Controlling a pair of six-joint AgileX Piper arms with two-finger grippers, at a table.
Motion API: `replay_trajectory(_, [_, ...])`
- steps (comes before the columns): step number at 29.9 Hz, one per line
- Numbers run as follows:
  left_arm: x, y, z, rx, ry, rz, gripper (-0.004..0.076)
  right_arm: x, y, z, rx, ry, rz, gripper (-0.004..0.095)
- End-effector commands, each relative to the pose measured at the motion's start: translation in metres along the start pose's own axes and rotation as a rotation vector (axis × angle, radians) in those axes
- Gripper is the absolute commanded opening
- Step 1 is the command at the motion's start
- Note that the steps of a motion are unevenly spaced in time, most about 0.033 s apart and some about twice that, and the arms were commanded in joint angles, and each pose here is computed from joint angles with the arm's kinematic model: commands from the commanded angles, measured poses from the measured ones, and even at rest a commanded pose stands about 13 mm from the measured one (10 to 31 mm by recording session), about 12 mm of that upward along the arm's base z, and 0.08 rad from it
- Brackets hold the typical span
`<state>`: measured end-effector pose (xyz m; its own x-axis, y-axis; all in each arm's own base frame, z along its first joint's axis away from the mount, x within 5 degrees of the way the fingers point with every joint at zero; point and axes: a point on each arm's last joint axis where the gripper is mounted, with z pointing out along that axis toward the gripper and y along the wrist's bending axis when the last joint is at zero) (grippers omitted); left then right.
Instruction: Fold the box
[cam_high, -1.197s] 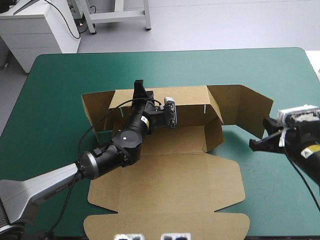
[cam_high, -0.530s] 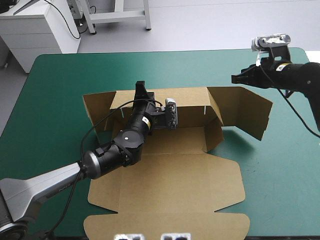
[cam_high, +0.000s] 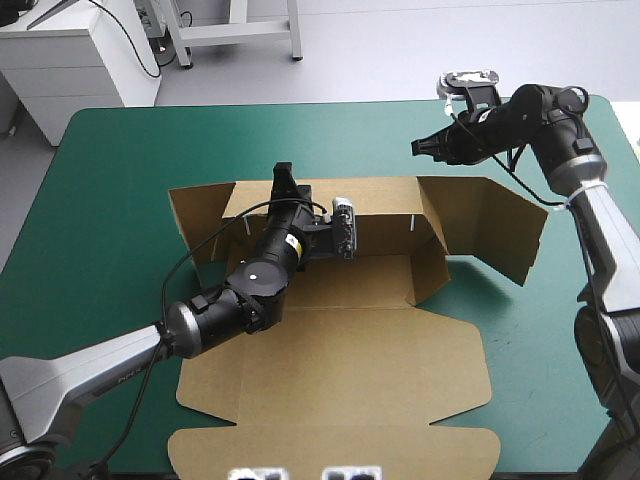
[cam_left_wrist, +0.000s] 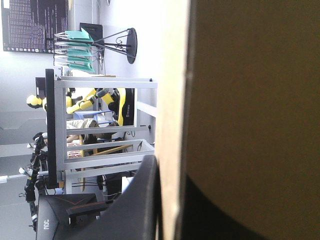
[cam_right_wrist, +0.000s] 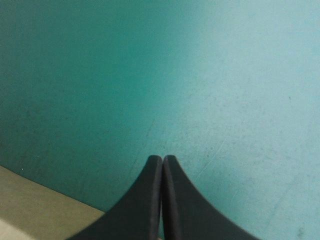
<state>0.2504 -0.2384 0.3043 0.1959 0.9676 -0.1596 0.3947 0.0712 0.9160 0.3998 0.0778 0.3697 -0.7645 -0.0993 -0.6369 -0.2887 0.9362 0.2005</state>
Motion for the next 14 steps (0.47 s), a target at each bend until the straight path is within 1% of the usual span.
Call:
replay_trajectory(1, [-0.001,0.021,-0.013,-0.073,-0.025,-0.021,-0.0009,-0.014,0.004,-0.022,0.017,-0.086,0.013,-0.0016])
replay_trajectory(4, [-0.001,0.021,-0.013,-0.073,-0.025,-0.021,-0.0009,-0.009,-0.001,-0.015,0.052,-0.031,0.016,-0.0016])
replay_trajectory(8, [-0.001,0.02,-0.011,-0.07,-0.022,-0.019,-0.0008,-0.001,-0.003,-0.013,0.065,0.061,0.009,-0.0016])
replay_trajectory(14, [-0.001,0.014,-0.005,-0.057,0.0,-0.007,-0.0009,0.011,0.0,-0.015,0.034,0.189,-0.001,-0.0016])
